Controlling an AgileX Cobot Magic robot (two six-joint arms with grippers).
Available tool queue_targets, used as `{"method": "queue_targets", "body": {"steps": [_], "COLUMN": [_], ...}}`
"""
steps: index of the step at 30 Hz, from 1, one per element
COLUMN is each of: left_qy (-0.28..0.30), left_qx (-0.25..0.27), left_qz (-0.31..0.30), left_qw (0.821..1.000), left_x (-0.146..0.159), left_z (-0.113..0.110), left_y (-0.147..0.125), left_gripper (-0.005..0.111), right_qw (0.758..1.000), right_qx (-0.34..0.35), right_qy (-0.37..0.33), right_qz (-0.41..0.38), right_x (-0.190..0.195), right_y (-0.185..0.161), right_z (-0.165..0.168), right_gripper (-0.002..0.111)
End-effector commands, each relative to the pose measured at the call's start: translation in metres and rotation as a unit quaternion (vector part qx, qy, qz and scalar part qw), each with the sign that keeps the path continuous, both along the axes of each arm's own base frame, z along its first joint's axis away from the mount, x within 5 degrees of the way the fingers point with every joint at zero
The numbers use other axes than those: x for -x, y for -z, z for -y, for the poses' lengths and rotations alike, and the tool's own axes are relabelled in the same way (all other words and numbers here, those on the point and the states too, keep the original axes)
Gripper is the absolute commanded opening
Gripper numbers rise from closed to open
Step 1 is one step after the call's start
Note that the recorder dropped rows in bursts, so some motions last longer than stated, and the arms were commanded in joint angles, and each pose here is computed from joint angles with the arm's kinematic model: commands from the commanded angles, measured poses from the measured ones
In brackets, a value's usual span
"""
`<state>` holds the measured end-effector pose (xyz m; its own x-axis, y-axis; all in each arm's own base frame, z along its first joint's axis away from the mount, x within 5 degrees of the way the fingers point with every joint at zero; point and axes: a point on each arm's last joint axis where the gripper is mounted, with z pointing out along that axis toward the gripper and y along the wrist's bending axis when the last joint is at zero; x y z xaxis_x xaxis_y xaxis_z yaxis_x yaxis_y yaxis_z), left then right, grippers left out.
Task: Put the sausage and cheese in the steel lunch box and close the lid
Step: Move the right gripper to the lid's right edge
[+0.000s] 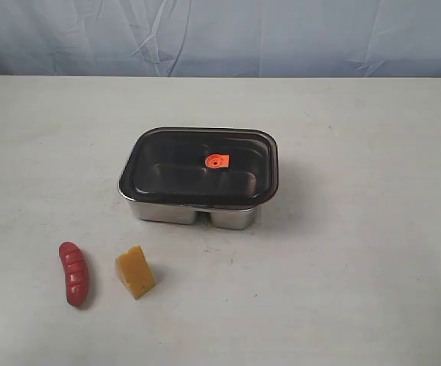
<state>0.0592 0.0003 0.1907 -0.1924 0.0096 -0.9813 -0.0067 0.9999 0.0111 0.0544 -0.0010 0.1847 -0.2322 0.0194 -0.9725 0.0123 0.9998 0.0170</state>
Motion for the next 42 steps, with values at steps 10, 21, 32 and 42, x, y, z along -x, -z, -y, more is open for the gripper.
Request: {"method": "queue_targets", "body": {"steps": [10, 21, 32, 42], "left_qy": [-0.001, -0.001, -0.001, -0.001], "left_qx": [0.001, 0.001, 0.001, 0.001], "left_qz": [0.002, 0.002, 0.002, 0.002], "left_qw": [1.000, 1.000, 1.000, 1.000], "left_x": [0.001, 0.001, 0.001, 0.001], "left_z": [0.000, 0.000, 0.000, 0.000], "left_y": [0.001, 0.001, 0.001, 0.001], "left_gripper": [0.000, 0.000, 0.000, 0.000], "right_qw": [0.861, 0.956, 0.924, 0.829], "right_qx": [-0.419, -0.288, -0.147, -0.298], "right_qy": [0.063, -0.018, -0.158, -0.299], "right_qz": [0.283, 0.045, -0.315, -0.367], "right_x": [0.004, -0.051, -0.265, -0.300], "right_y": [-0.048, -0.122, -0.065, -0.013], "right_z": [0.016, -0.014, -0.118, -0.144], "right_gripper": [-0.001, -0.001, 0.047, 0.049]}}
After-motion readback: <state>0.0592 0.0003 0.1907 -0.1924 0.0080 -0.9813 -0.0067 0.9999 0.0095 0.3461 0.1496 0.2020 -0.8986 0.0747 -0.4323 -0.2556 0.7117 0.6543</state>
